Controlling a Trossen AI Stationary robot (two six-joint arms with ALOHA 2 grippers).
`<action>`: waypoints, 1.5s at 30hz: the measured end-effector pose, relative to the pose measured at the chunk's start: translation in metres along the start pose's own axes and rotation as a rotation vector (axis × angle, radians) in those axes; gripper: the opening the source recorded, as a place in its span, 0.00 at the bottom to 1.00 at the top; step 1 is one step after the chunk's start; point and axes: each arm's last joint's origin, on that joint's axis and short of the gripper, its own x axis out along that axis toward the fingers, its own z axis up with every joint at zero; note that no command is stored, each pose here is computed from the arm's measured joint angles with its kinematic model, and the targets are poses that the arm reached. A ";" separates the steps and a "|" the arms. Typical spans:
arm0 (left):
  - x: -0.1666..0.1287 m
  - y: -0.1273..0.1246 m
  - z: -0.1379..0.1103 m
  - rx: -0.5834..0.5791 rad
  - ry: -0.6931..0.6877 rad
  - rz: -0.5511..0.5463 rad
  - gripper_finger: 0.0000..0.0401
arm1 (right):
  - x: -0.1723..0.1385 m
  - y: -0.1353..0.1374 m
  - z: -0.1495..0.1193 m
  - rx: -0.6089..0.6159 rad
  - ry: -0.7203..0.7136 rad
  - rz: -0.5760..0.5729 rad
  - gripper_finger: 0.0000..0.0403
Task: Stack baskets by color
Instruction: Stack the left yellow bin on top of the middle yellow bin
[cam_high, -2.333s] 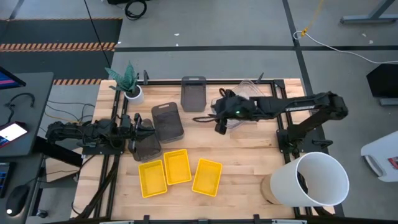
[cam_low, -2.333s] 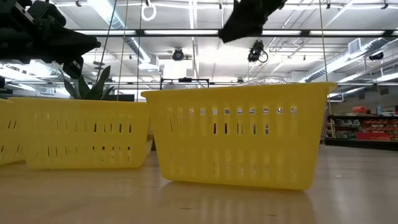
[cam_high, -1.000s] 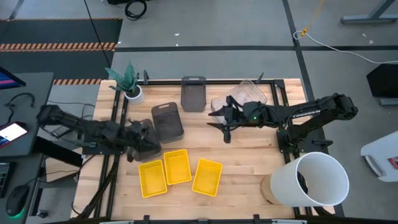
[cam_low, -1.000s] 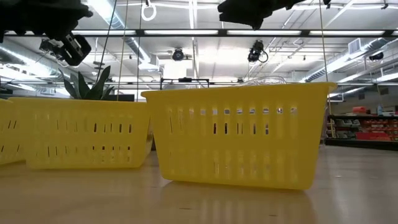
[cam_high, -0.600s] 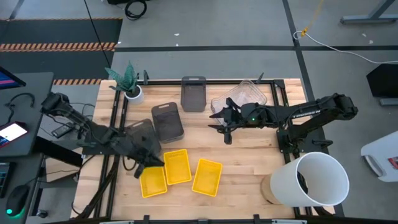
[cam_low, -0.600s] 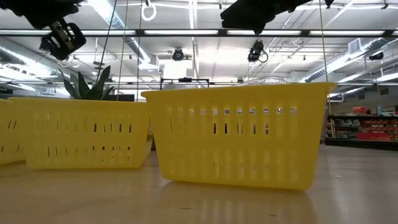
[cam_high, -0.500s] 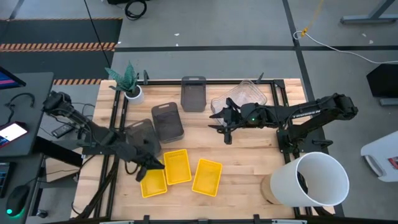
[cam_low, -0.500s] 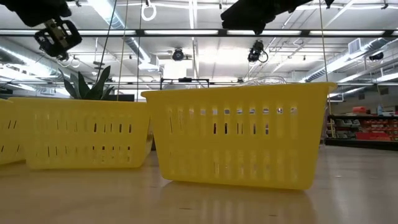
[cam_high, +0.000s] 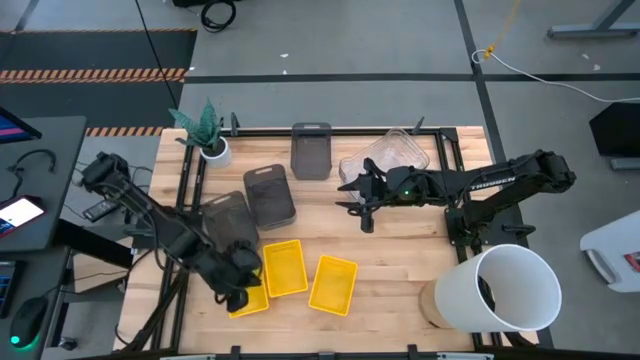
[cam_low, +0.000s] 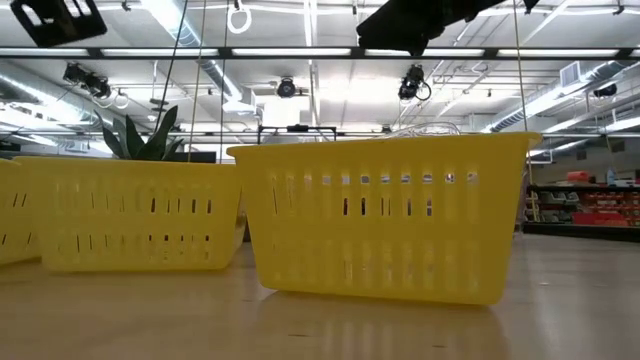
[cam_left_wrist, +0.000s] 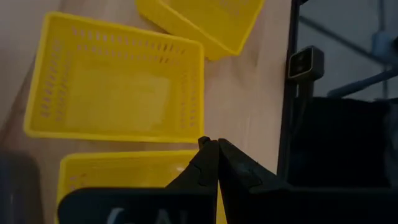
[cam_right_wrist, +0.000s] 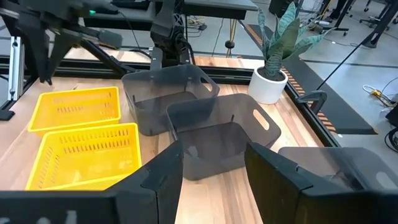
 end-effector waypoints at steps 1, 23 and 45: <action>0.000 -0.004 0.002 0.008 0.015 0.015 0.02 | 0.000 0.000 0.000 -0.003 0.000 0.000 0.44; 0.037 -0.035 0.000 -0.004 0.252 0.118 0.12 | 0.000 0.000 -0.005 -0.001 0.051 0.002 0.44; 0.068 -0.046 -0.036 -0.036 0.364 0.210 0.66 | 0.000 0.000 -0.006 0.020 0.062 0.002 0.44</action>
